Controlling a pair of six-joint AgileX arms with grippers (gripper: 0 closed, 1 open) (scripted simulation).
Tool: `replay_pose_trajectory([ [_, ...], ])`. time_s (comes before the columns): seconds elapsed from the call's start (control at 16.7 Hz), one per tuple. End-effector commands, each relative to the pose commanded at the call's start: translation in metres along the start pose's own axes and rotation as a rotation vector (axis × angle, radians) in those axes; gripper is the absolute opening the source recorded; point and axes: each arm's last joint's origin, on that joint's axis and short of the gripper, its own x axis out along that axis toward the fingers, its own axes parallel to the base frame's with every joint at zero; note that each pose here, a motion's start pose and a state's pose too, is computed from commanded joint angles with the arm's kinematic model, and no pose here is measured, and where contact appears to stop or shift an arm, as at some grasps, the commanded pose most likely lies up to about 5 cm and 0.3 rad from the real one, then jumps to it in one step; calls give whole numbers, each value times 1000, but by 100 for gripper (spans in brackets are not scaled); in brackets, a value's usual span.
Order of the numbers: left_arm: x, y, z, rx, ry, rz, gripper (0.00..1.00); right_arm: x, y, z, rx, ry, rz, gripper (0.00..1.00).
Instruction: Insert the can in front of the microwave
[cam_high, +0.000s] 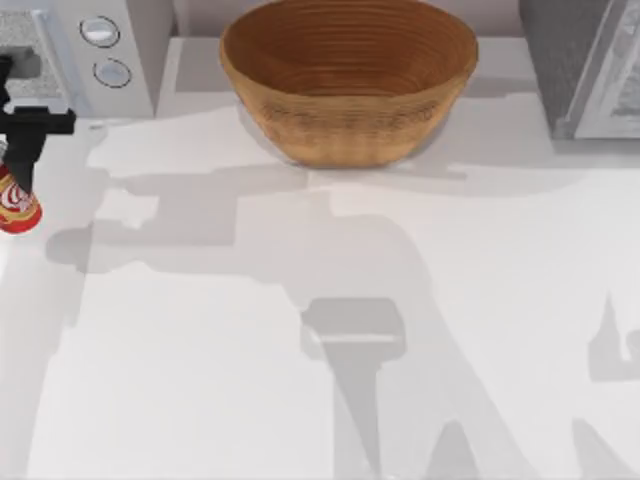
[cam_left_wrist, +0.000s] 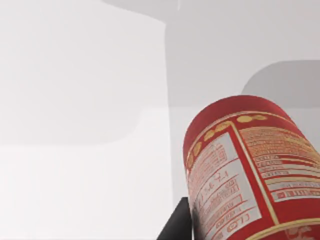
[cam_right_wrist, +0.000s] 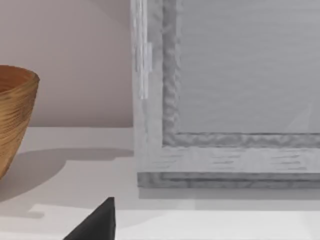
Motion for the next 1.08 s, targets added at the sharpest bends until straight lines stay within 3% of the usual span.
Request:
replay_pose_trajectory([
  [0.3, 2, 0, 0, -2, -1, 0, 0, 0, 0, 0, 0, 0, 0, 100],
  [1.08, 2, 0, 0, -2, -1, 0, 98, 0, 0, 0, 0, 0, 0, 100],
])
